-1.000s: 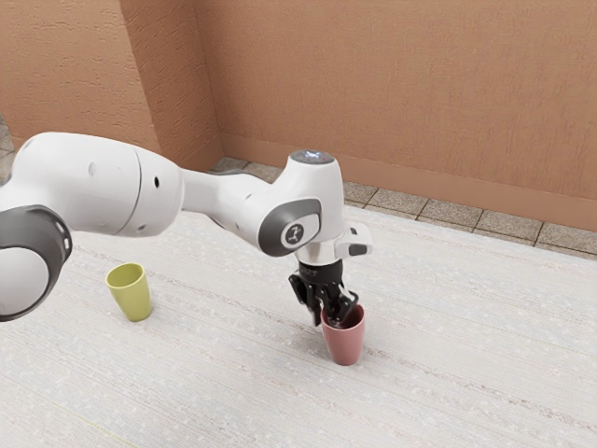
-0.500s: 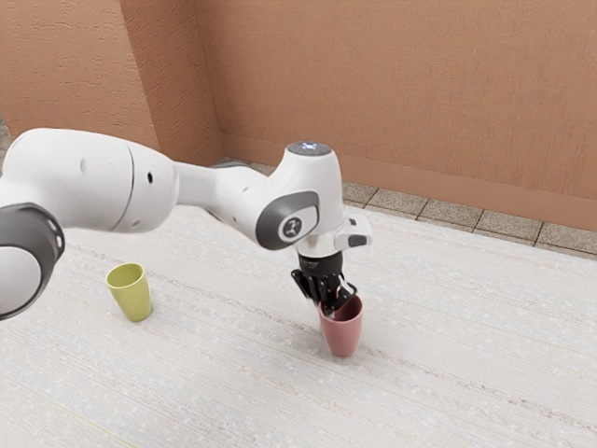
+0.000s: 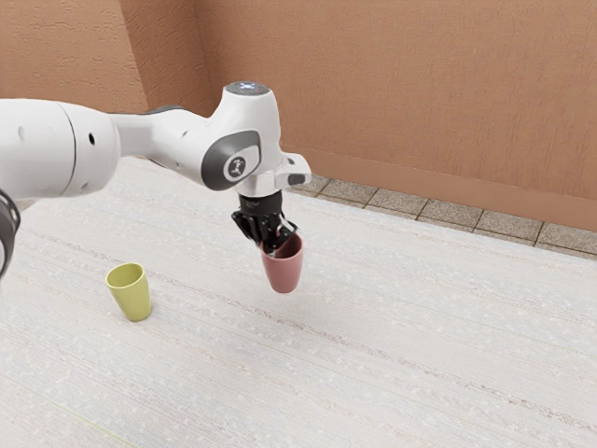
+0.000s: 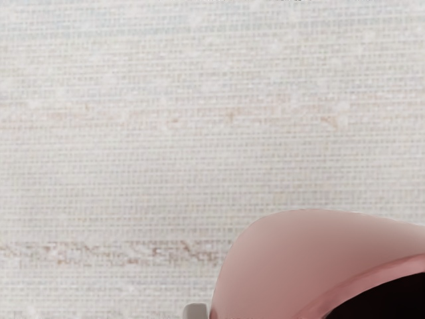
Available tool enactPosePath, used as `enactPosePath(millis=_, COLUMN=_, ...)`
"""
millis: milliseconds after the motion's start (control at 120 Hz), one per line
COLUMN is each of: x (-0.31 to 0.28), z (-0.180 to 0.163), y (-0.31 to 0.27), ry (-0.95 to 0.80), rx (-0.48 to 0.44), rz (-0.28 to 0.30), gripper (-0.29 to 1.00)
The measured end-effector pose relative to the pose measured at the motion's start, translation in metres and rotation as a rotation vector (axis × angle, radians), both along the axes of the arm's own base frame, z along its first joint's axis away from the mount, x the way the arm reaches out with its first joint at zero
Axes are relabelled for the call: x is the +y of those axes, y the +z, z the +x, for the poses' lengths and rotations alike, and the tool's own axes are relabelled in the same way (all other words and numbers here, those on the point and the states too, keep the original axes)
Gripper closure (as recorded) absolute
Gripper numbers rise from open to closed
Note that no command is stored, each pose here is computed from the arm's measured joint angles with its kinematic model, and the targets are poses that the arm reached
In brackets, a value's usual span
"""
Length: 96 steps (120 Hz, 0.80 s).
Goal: Place the right cup onto the left cup
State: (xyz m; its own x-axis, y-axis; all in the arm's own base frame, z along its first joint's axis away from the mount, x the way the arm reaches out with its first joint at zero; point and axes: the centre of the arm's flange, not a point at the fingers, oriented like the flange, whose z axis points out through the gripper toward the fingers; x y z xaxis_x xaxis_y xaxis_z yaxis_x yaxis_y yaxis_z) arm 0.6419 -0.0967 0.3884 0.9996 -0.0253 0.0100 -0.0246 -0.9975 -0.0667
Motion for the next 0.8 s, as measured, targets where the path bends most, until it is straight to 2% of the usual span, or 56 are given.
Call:
enactPosePath(millis=417, x=0.119, z=-0.014, y=0.049, ry=0.121, rx=0.018, rz=0.039, gripper=0.79)
enactPosePath(millis=800, x=0.212, z=-0.042, y=0.055, ry=0.218, rx=0.067, rz=0.039, gripper=0.79)
